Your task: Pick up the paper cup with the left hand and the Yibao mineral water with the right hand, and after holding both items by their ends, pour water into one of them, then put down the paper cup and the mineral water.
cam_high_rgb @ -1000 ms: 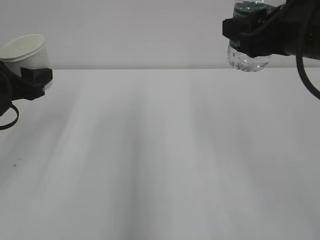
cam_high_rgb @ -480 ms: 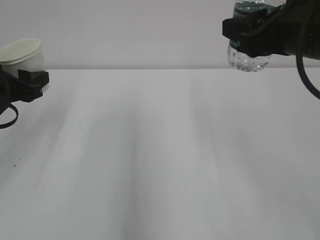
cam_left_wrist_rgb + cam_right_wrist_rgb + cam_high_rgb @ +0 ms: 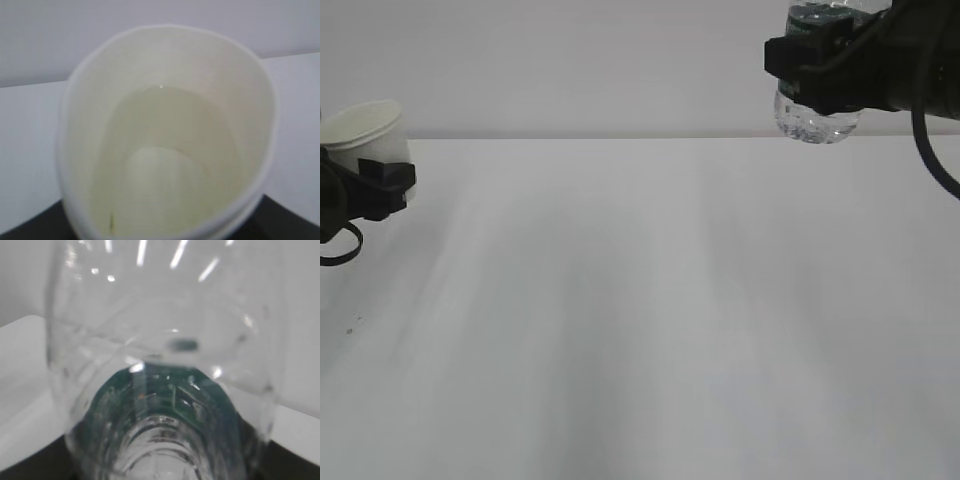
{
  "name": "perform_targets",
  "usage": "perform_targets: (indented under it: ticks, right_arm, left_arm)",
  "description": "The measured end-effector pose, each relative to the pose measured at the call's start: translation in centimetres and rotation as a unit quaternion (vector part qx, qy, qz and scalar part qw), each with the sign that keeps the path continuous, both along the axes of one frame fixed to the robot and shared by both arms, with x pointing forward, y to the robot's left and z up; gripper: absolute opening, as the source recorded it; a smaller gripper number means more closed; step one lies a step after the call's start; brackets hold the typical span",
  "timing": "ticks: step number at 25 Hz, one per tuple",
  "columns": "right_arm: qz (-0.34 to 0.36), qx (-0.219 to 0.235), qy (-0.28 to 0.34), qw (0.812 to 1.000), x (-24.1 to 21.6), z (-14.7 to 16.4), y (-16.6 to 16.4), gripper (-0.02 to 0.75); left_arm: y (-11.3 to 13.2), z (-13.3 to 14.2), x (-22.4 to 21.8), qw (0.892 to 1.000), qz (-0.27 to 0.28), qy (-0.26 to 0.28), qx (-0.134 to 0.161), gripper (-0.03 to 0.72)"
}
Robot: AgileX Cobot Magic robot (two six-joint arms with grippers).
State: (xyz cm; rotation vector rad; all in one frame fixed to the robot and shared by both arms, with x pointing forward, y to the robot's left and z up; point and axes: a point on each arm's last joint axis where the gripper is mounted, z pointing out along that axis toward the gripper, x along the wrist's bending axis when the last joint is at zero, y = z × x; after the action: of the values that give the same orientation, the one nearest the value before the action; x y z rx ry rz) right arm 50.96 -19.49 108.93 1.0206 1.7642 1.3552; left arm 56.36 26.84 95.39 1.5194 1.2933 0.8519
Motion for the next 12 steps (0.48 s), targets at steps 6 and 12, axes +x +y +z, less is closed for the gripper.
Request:
perform_targets:
  ticks: [6, 12]
  right_arm:
    - [-0.002, -0.001, 0.001, 1.000, 0.0, 0.0, 0.0, 0.408]
    - [-0.002, -0.001, 0.002, 1.000, 0.0, 0.0, 0.0, 0.408]
  left_arm:
    - [-0.1, -0.9, 0.3, 1.000, -0.004, -0.003, -0.003, 0.401]
    - [-0.2, -1.6, 0.6, 1.000, -0.012, -0.012, 0.002, 0.401]
